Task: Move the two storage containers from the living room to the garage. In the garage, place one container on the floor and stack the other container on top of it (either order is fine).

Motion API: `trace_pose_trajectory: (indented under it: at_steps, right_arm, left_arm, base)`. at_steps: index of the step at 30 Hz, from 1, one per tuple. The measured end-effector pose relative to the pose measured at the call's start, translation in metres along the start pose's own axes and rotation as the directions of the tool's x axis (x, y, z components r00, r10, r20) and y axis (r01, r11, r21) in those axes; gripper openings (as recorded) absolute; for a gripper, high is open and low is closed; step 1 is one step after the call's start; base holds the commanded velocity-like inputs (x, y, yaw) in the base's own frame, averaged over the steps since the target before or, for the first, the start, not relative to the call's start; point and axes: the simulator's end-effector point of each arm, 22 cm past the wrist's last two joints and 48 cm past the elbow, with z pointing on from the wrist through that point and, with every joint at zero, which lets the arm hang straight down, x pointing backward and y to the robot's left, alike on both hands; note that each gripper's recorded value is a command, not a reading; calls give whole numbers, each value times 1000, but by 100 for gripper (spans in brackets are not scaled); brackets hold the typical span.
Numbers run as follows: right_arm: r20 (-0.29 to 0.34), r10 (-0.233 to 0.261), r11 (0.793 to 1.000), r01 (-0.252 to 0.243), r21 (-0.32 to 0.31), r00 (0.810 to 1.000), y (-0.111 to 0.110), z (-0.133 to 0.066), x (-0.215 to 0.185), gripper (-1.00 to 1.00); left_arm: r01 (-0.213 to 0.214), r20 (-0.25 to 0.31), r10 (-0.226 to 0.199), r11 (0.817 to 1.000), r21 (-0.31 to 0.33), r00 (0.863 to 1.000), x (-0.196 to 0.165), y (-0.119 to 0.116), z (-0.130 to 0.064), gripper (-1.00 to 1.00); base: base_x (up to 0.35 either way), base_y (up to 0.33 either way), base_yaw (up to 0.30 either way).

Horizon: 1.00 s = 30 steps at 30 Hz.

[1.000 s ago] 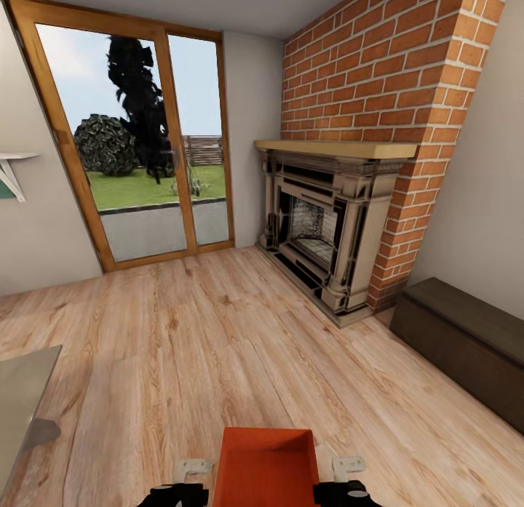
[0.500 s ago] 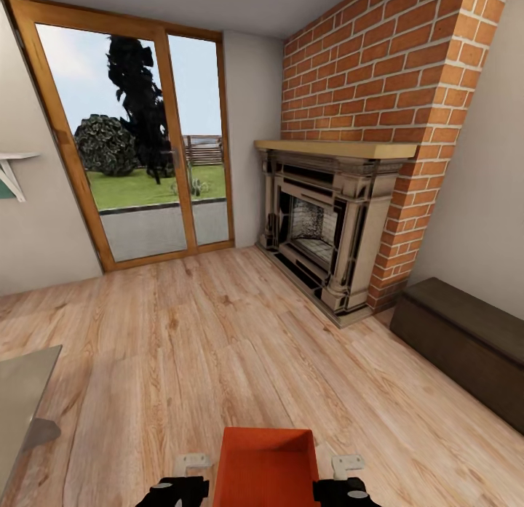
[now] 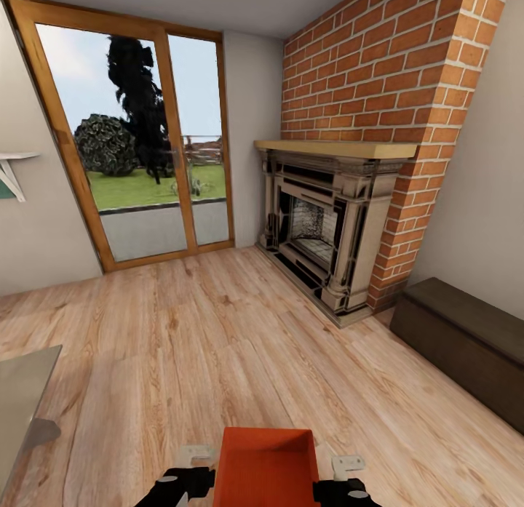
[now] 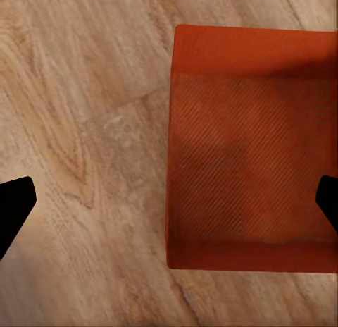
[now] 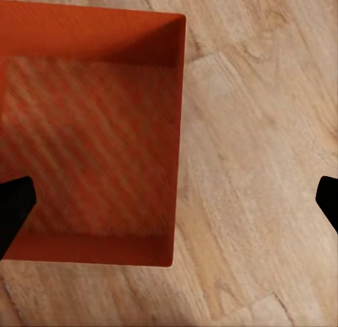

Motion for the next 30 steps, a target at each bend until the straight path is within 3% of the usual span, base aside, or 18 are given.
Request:
trace_pose_trajectory:
  at_steps: [19, 30]
  right_arm:
    - [3, -12, 1000, 12, 7, 1000, 0, 22, 12, 100]
    - [28, -5, 999, 4, 48, 1000, -7, 37, 13, 100]
  left_arm:
    - [1, -8, -1, 1000, 7, 1000, 17, -5, 22, 100]
    - [-5, -8, 5, 1000, 7, 1000, 27, -4, 38, 100]
  base:
    - [0, 0, 0]
    - [0, 0, 0]
